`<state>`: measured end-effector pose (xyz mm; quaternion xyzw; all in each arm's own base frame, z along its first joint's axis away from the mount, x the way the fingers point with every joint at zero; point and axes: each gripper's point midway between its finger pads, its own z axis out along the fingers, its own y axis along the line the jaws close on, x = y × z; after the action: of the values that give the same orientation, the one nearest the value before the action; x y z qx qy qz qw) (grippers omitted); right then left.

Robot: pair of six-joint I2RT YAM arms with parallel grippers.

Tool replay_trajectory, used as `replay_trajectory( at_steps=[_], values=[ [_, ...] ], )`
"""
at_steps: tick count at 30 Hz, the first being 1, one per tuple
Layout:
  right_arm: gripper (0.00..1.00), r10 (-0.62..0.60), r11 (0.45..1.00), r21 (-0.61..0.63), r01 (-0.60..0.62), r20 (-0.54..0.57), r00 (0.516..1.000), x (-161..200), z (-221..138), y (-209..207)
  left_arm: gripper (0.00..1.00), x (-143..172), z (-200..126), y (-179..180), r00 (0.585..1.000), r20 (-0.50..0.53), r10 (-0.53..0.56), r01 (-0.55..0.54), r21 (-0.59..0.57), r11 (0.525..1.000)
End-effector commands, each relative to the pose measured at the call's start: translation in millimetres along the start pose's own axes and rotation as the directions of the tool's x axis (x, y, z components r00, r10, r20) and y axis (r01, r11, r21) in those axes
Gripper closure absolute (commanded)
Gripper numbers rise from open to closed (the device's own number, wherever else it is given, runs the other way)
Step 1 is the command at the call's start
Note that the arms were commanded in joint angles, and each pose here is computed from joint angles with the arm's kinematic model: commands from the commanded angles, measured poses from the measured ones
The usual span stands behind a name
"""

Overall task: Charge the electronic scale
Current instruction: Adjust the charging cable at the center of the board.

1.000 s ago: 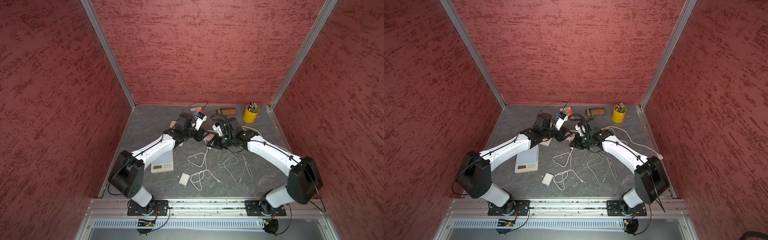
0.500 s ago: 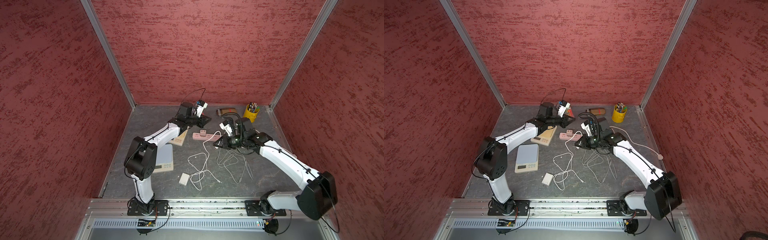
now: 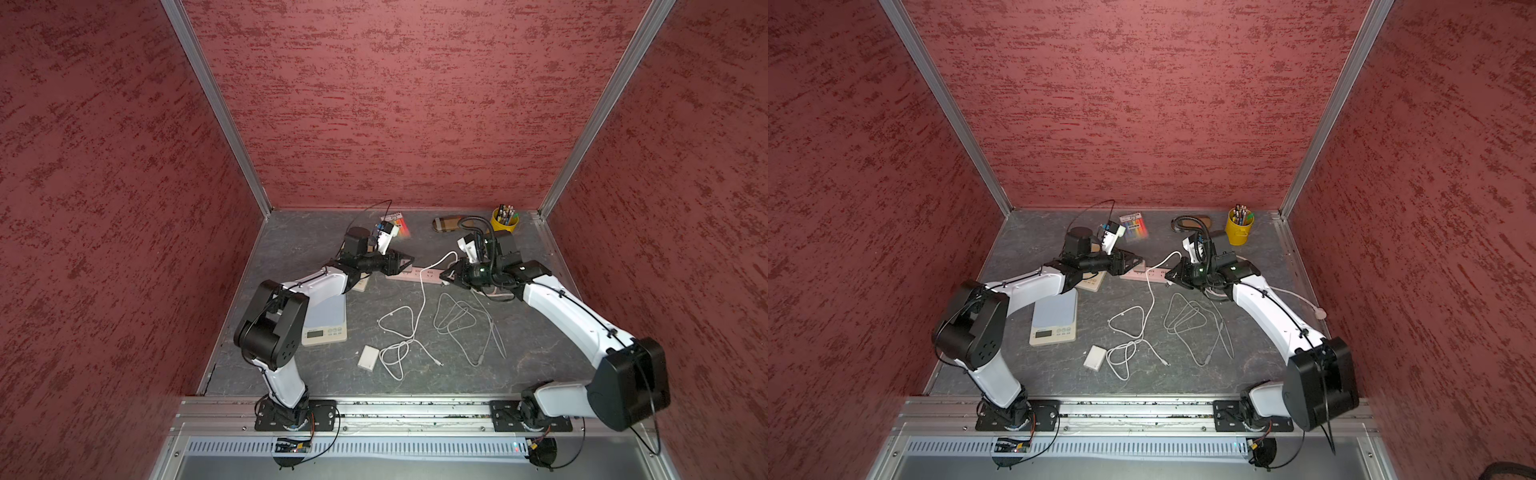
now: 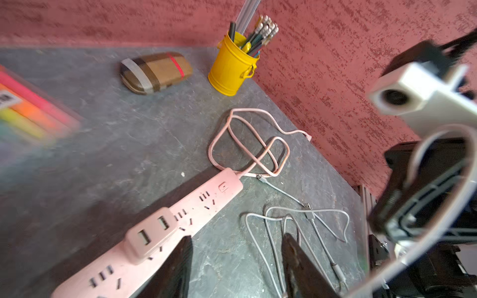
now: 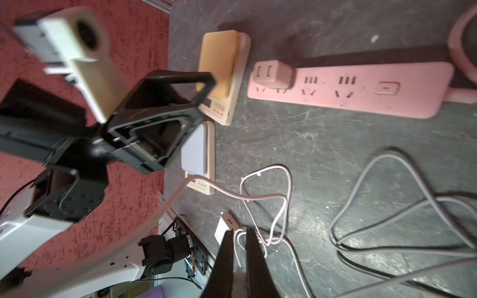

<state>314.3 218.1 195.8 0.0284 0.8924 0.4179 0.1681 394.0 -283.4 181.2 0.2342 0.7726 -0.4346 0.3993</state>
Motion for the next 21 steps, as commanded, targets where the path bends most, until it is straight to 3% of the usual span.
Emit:
replay_trajectory(
  at_steps=[1,5,10,15,21],
  values=[
    [1.00,0.020,1.000,0.006,-0.020,0.024,1.000,-11,1,3,0.42,-26,-12,-19,0.983,0.122,0.138,-0.144,0.045,0.989],
    [1.00,0.025,1.000,0.002,-0.026,0.022,0.999,-15,4,4,0.35,-25,0,-44,0.958,0.142,0.248,-0.263,0.094,0.960],
    [1.00,0.028,1.000,0.008,-0.028,0.011,1.000,-14,6,2,0.33,-17,23,-67,0.942,0.119,0.313,-0.330,0.171,0.928],
    [1.00,0.030,0.999,0.039,-0.031,0.005,1.000,-13,6,-3,0.33,-8,28,-75,0.938,0.121,0.325,-0.345,0.229,0.910],
    [1.00,0.036,0.999,0.034,-0.036,-0.004,0.999,-17,14,-6,0.35,6,39,-68,0.949,0.060,0.309,-0.314,0.233,0.920]
  ],
)
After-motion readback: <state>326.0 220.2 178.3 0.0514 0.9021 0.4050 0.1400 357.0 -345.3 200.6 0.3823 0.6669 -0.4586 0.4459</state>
